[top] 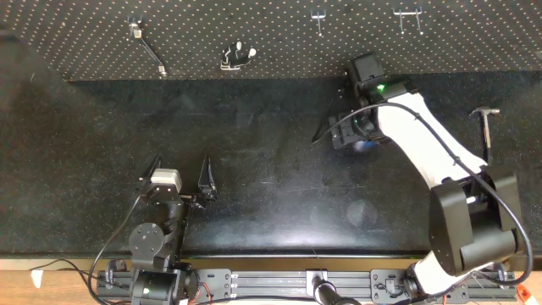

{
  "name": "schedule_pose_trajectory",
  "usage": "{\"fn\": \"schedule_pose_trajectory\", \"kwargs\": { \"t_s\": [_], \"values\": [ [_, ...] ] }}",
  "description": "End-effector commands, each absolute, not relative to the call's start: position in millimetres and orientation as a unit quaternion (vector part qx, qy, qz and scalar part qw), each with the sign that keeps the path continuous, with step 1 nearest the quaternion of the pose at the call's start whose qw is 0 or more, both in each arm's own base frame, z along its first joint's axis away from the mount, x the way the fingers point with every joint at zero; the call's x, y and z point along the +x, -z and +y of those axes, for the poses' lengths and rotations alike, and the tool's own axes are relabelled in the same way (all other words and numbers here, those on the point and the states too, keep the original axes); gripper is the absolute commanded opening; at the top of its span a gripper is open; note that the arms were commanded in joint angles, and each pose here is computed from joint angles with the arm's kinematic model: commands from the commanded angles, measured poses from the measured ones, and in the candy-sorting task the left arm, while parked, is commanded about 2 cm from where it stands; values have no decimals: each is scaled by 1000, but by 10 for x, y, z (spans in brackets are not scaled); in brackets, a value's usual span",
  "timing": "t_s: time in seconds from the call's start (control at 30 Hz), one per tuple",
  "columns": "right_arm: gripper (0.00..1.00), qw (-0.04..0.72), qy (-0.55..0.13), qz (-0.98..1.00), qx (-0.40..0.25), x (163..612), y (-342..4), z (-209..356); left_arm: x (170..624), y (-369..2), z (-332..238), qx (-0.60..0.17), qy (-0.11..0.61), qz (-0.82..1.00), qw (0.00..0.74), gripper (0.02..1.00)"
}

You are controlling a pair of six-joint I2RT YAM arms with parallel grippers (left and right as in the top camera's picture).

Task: Place Tools Onto Pegboard

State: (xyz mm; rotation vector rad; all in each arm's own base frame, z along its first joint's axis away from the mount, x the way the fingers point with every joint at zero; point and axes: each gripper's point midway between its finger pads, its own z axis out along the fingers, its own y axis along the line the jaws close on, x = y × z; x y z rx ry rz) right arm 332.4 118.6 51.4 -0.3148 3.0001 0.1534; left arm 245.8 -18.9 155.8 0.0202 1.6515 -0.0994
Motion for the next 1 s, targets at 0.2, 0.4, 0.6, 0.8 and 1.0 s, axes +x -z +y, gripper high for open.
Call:
{"fn": "schedule_pose_trajectory", "kwargs": {
  "t_s": [0.2, 0.4, 0.6, 0.8, 1.0],
  "values": [
    [130, 72, -29, 988, -131, 3390, -535, 1210, 2450, -1553, -217, 15, 49, 735, 677, 998],
    [84, 92, -34, 986, -132, 3460, -586, 1242, 2450, -1553, -217, 15, 49, 735, 677, 996],
    [75, 208, -71, 968, -121, 3612, -1174, 1517, 2450, -1553, -217, 15, 49, 735, 677, 996],
    [75, 346, -131, 921, -122, 3577, -1884, 1788, 2450, -1553, -217, 15, 49, 735, 677, 996],
    [77, 425, -158, 884, -118, 3645, -2357, 1831, 2450, -1553, -217, 15, 49, 735, 677, 996]
  ]
}}
